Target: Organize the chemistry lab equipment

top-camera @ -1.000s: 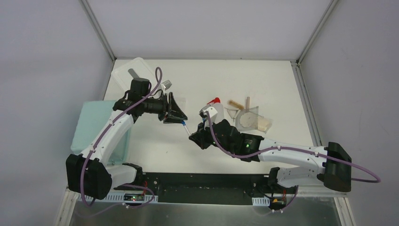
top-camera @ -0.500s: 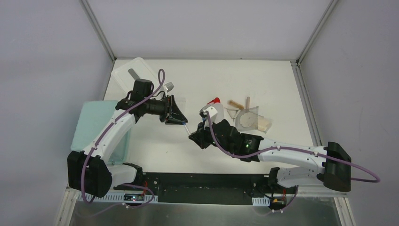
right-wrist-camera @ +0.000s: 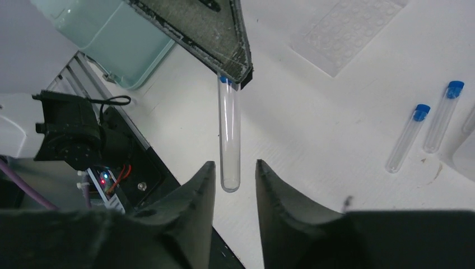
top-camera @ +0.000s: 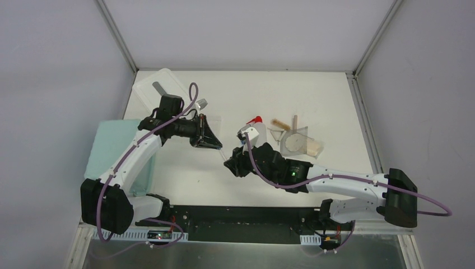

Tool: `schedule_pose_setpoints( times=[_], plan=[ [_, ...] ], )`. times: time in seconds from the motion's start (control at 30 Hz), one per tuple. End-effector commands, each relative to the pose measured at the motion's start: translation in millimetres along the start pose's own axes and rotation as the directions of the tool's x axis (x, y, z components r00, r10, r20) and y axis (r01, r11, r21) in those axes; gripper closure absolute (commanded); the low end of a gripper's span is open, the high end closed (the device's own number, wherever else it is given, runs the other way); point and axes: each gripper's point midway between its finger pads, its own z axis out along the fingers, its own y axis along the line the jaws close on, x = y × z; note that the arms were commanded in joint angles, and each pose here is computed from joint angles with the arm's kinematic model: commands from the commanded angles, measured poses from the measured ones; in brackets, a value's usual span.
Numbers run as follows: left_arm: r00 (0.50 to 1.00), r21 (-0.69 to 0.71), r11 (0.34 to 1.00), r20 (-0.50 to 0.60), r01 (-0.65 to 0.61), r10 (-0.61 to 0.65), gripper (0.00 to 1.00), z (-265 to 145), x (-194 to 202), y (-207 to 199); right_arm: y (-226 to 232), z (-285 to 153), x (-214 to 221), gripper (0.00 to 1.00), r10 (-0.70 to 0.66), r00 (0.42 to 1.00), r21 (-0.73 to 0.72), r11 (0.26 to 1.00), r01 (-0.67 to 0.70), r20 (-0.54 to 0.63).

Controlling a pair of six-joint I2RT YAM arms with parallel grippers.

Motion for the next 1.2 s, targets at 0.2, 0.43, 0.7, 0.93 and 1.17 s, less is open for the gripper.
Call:
schedule_pose_setpoints(
  times=[0.2, 0.43, 0.7, 0.93, 1.17],
  plan=[
    [0.933, -0.409, 0.903, 0.258, -0.128, 0.249, 1.0, -34, -70, 18, -27, -11, -36, 0.2, 0.022, 0.989, 0.159, 0.986, -0.046, 0.148],
    [0.688, -0.717, 0.694, 0.471, -0.065, 0.551, 1.0, -74, -164, 52, -74, -22, -40, 0.13, 0.06, 0.966, 0.283, 0.95, -0.133, 0.251],
    [0.585, -0.781, 0.605, 0.422, -0.153, 0.693, 1.0, -29, -212, 57, -126, -42, -34, 0.12, 0.071, 0.93, 0.438, 0.867, -0.236, 0.361],
    [0.587, -0.772, 0.574, 0.339, -0.272, 0.735, 1.0, 26, -217, 79, -136, -50, -22, 0.11, 0.068, 0.931, 0.45, 0.861, -0.236, 0.359],
    [0.58, -0.807, 0.5, 0.254, -0.314, 0.774, 1.0, 46, -215, 98, -140, -53, -14, 0.1, 0.075, 0.93, 0.454, 0.857, -0.244, 0.359]
  ],
)
